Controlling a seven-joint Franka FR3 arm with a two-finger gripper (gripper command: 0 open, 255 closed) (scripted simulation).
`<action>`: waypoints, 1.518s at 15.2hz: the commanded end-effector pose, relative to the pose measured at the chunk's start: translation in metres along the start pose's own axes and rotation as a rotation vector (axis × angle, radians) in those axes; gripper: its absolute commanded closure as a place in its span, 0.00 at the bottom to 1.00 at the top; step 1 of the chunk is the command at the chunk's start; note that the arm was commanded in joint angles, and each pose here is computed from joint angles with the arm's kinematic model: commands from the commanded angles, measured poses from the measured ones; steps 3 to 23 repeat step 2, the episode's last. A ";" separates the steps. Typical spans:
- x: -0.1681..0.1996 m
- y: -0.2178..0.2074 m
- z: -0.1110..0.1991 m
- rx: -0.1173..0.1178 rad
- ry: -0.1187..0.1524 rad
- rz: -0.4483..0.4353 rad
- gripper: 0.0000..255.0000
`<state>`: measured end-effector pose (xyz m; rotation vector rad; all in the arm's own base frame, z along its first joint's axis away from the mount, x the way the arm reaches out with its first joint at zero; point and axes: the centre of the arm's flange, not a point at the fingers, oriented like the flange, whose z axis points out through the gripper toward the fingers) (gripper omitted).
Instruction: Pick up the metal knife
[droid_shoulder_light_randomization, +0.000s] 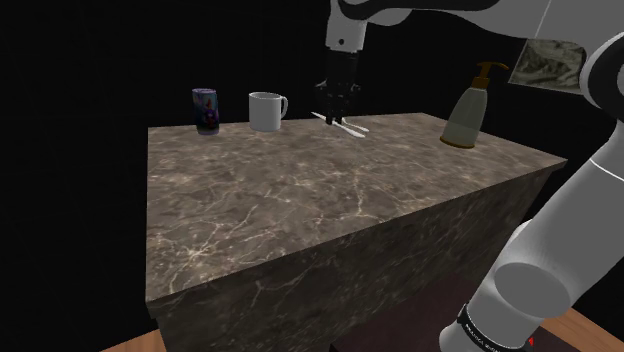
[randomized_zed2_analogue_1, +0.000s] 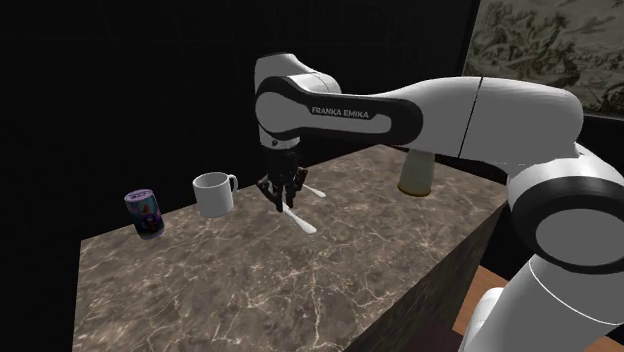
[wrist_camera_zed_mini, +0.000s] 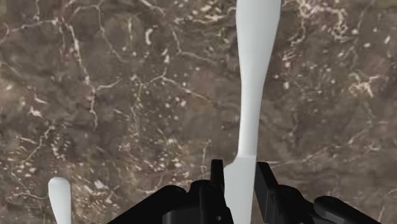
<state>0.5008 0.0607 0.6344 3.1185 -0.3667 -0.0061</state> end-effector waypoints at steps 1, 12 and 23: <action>0.000 0.000 -0.006 0.000 0.000 0.000 1.00; 0.000 0.000 -0.006 0.000 0.000 0.000 1.00; 0.000 0.000 -0.006 0.000 0.000 0.000 1.00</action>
